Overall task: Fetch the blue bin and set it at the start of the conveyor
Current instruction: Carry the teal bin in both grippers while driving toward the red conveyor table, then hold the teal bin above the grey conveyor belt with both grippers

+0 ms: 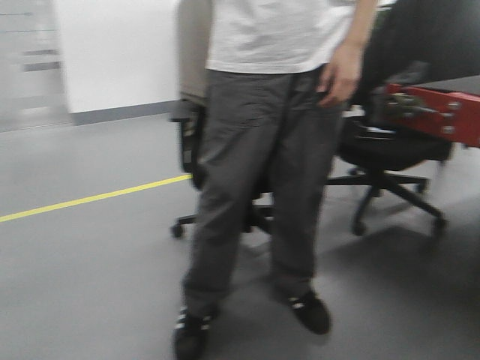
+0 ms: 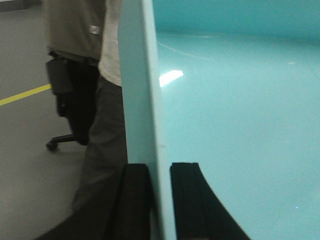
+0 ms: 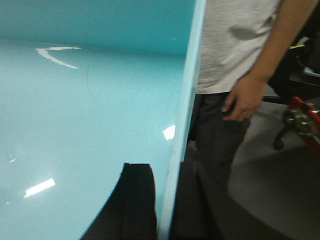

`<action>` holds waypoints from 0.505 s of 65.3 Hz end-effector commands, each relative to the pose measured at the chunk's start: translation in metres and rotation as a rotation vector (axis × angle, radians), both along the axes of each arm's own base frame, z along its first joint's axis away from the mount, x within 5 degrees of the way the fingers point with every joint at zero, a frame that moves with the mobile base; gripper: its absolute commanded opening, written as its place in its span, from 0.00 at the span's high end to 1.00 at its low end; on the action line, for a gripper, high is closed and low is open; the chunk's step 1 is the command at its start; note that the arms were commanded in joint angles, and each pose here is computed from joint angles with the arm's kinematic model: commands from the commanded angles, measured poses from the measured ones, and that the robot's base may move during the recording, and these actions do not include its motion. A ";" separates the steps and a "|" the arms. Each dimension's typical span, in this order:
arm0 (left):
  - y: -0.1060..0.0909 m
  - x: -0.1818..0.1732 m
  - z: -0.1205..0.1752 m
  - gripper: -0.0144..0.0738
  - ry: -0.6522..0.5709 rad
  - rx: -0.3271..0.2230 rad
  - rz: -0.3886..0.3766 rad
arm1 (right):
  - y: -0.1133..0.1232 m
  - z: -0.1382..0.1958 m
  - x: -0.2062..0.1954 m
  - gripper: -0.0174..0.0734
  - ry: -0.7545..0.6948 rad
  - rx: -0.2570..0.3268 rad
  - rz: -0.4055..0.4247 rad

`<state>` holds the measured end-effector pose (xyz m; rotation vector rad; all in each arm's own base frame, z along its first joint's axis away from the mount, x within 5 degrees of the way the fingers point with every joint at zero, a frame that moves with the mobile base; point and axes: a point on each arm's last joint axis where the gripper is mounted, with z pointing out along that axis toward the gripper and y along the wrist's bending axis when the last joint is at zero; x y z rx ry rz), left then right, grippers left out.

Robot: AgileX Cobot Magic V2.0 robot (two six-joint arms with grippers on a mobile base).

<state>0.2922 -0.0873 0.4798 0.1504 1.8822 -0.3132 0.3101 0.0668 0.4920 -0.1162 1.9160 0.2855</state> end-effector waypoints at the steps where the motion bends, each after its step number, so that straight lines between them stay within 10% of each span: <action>1: 0.000 -0.006 0.012 0.96 -0.053 -0.057 -0.008 | -0.003 0.012 -0.004 0.98 -0.081 -0.007 -0.008; 33: 0.000 -0.006 0.012 0.96 -0.053 -0.057 -0.008 | -0.003 0.012 -0.004 0.98 -0.081 -0.007 -0.008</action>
